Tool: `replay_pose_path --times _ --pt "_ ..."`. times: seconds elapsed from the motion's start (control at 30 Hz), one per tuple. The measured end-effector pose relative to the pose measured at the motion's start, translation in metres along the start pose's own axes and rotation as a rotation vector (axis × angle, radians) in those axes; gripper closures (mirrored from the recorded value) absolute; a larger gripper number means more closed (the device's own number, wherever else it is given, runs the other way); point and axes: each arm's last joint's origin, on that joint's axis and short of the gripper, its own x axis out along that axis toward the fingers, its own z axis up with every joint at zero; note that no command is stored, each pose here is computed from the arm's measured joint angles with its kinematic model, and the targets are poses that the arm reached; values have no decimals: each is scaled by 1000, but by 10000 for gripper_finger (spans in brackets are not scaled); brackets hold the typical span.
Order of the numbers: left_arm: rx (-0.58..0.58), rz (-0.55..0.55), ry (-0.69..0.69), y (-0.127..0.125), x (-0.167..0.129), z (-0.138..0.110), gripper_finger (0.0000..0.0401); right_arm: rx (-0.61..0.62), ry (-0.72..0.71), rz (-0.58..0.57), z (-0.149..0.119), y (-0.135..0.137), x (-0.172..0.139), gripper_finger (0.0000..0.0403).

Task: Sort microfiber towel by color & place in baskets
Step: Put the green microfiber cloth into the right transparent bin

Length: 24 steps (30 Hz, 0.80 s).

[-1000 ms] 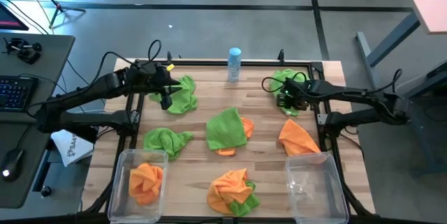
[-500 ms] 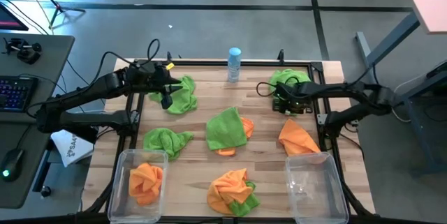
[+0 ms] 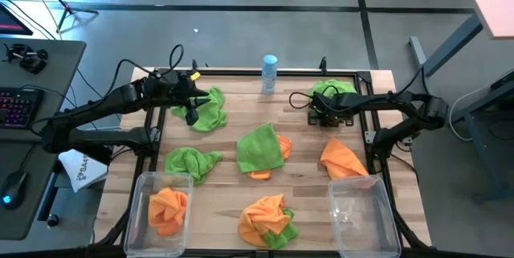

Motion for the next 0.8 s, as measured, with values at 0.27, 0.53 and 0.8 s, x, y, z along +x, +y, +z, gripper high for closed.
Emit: replay_pose_path --times 0.27,0.53,0.8 --pt "-2 -34 4 -1 1 0 314 38 -14 124 -19 -1 -32 397" --pt "-20 -33 6 -1 2 0 314 87 -251 246 -44 -9 -102 401" --pt "-19 -29 6 -1 2 0 314 22 -608 282 -54 0 -202 402"
